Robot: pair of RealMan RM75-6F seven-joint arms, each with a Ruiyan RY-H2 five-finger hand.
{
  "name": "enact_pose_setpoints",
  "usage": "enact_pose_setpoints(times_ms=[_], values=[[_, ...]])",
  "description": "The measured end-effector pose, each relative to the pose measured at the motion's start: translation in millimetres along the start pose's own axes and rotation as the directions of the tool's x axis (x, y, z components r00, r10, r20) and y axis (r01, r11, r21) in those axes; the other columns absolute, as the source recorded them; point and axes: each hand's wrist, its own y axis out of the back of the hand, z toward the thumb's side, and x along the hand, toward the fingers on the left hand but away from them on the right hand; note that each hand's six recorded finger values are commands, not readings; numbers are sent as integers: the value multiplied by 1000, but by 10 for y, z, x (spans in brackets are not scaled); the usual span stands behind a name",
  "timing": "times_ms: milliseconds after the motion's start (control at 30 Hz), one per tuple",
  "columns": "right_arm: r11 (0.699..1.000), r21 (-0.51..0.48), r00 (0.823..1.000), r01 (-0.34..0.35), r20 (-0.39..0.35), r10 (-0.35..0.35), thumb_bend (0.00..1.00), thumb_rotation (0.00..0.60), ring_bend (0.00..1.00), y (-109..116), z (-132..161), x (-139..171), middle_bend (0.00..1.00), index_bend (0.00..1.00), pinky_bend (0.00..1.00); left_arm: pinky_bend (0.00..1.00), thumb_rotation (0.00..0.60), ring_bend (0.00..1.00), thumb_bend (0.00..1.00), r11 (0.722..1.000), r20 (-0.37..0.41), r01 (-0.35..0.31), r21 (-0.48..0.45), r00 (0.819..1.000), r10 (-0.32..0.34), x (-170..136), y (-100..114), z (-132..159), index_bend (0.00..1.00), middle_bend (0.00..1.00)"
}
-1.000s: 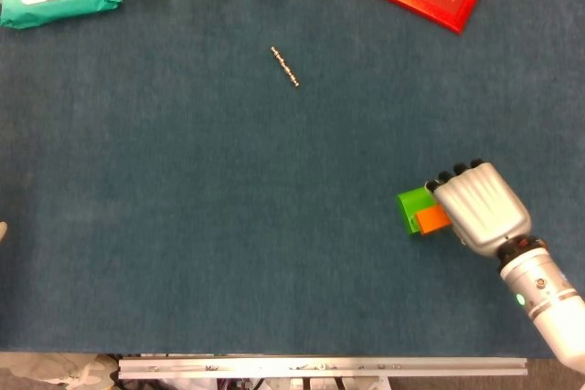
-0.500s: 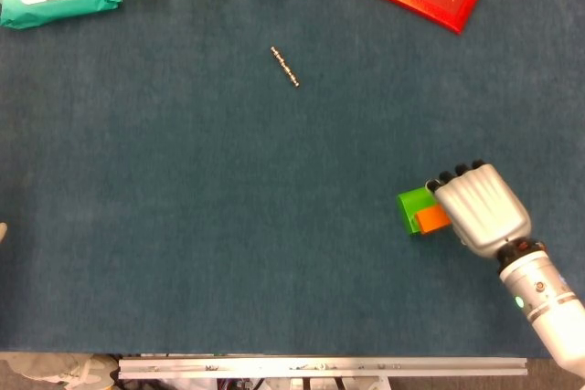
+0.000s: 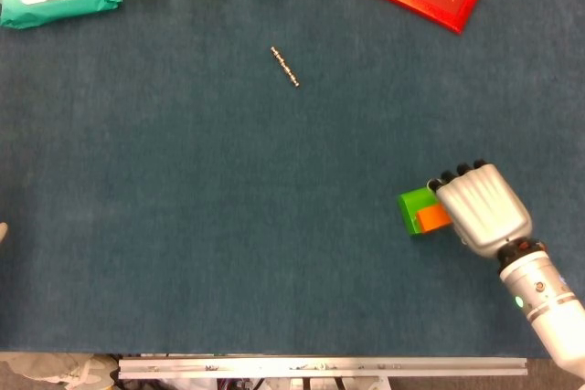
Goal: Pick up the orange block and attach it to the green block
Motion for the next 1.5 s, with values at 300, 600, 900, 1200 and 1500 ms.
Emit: enact_pose_setpoints(times_ms=[300,600,900,1200,1500], values=[[1000,5,1000,4,3,-4,334,600,437,-5,4,-8,501,638,471,127,600,185,173,1000,-2,4,0,1000,-4,-1,-11,-7,169,192],[1000,14,1000,1,1,-1,334,600,437,-18,20,-1,501,638,471,127,600,184,173,1000,-3,6,-1,1000,-6,1,-15,-10,169,192],[1000,30,1000,-5,1,5,334,600,438,-47,29,-8,501,638,471,127,600,184,173,1000,-3,6,-3,1000,-6,-2,-19,-14,169,192],[999,43,1000,-12,6,12,334,600,438,-77,34,-20,501,643,470,127,600,184,173,1000,-3,8,-4,1000,-8,-4,-27,-16,169,192],[998,53,1000,-14,1,14,334,600,438,-94,56,-24,501,642,471,127,600,184,173,1000,-4,10,-5,1000,-10,-6,-34,-19,169,192]])
